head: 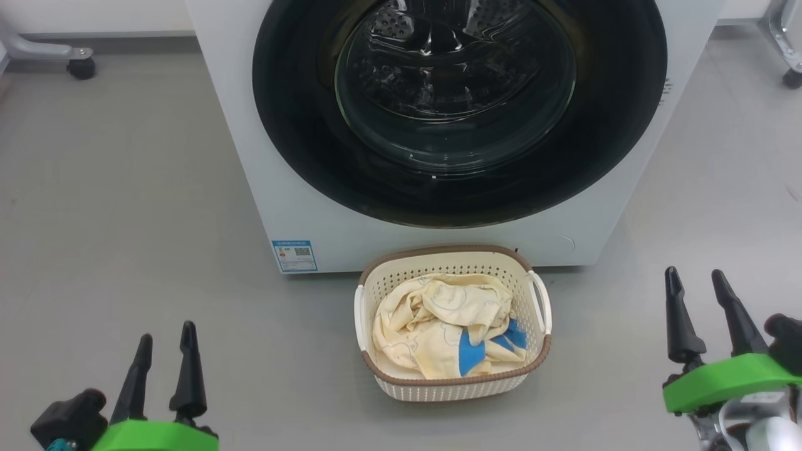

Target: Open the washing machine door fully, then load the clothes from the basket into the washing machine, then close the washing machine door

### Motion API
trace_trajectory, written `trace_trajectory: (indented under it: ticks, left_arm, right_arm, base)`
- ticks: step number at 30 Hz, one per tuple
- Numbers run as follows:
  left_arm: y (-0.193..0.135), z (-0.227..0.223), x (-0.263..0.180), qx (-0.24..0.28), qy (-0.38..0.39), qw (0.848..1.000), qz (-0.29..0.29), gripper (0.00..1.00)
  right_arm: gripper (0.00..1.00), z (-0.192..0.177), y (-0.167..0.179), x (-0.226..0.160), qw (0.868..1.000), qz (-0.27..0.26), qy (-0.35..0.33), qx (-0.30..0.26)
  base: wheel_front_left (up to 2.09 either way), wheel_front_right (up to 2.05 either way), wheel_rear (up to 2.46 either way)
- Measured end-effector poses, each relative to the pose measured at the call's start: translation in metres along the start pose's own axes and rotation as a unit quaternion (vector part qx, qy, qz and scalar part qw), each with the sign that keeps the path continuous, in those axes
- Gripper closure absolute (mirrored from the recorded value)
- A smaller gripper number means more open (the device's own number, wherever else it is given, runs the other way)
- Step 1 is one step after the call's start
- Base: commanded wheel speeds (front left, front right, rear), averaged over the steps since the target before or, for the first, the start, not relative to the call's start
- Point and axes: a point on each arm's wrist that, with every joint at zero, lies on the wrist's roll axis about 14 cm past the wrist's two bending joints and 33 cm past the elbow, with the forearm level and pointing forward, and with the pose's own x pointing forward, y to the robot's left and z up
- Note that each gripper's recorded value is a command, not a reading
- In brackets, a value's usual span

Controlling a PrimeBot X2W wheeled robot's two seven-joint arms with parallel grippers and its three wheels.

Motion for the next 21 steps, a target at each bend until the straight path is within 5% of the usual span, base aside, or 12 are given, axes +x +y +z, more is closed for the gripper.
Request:
trace_trajectory:
  ticks: [21]
  left_arm:
    - [-0.006, 0.016, 0.0, 0.149, -0.03, 0.988, -0.03, 0.0]
  right_arm:
    - [0.0, 0.008, 0.012, -0.002, 0.989, 0.04, -0.019, -0.138]
  base:
    - [0.0, 0.0, 0.0]
